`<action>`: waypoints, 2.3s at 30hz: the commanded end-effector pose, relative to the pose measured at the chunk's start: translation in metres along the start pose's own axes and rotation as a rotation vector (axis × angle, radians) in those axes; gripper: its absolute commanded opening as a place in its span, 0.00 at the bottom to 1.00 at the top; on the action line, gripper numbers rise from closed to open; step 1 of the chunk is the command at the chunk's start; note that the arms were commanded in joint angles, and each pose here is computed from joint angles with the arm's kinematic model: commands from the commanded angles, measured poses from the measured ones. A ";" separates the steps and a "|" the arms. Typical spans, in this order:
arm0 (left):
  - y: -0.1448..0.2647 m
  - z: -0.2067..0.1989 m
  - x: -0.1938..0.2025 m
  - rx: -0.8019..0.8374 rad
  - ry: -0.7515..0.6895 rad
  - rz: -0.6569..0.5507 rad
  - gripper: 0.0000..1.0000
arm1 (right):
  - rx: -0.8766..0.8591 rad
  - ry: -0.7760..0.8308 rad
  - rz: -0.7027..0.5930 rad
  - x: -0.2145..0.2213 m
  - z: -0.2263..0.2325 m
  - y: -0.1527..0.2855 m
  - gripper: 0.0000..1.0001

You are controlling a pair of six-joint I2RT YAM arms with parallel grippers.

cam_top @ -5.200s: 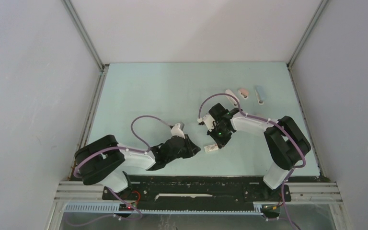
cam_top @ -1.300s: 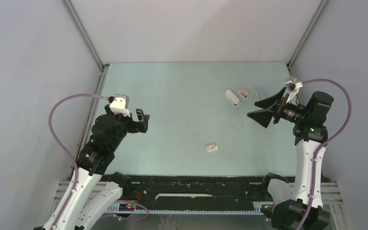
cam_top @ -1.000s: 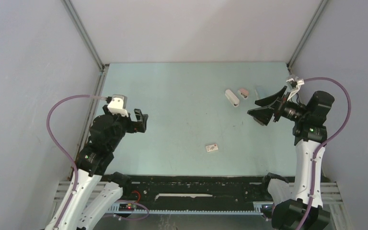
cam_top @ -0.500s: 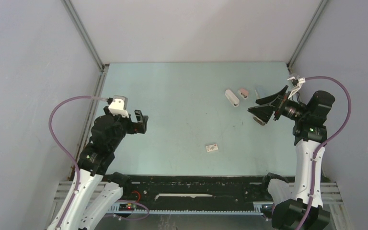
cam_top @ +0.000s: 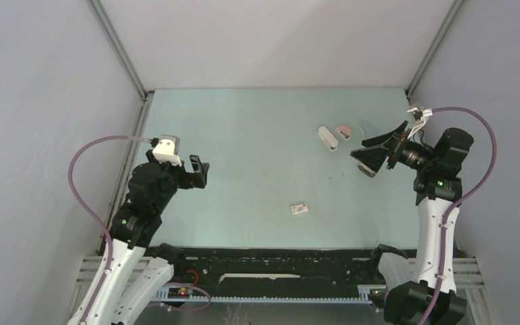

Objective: Unload the staples from the stapler
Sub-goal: Reset both arms

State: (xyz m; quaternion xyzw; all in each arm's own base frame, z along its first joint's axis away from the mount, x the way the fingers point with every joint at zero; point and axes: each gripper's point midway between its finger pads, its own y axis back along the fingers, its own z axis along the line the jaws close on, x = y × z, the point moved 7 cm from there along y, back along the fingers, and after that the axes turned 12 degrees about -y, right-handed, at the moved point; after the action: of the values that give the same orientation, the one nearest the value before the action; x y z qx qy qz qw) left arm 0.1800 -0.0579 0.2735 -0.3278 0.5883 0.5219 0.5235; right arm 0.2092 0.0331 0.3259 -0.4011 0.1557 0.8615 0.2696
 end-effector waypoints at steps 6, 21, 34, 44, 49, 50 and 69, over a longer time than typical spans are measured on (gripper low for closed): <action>-0.001 0.001 -0.003 0.003 -0.007 -0.034 1.00 | 0.018 -0.015 -0.026 -0.006 0.001 0.000 1.00; 0.000 0.001 -0.003 0.001 -0.007 -0.040 1.00 | 0.078 -0.067 -0.086 -0.015 -0.002 0.000 1.00; 0.000 0.002 -0.004 -0.001 -0.007 -0.041 1.00 | 0.078 -0.059 -0.085 -0.014 -0.001 0.000 1.00; 0.001 0.001 -0.004 0.001 -0.008 -0.042 1.00 | 0.073 -0.057 -0.082 -0.014 -0.001 0.000 1.00; 0.000 0.001 -0.003 0.003 -0.009 -0.041 1.00 | 0.072 -0.054 -0.082 -0.014 -0.001 0.001 1.00; 0.000 0.001 -0.004 0.003 -0.009 -0.043 1.00 | 0.071 -0.054 -0.080 -0.014 -0.001 0.001 1.00; 0.000 0.001 -0.003 0.008 -0.008 -0.040 1.00 | 0.064 -0.056 -0.072 -0.013 -0.002 0.000 1.00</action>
State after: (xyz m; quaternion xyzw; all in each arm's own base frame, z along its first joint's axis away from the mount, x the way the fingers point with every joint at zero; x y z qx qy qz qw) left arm 0.1783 -0.0575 0.2755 -0.3308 0.5875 0.5175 0.5268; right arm 0.2179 0.0283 0.3312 -0.3646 0.1631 0.8600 0.3176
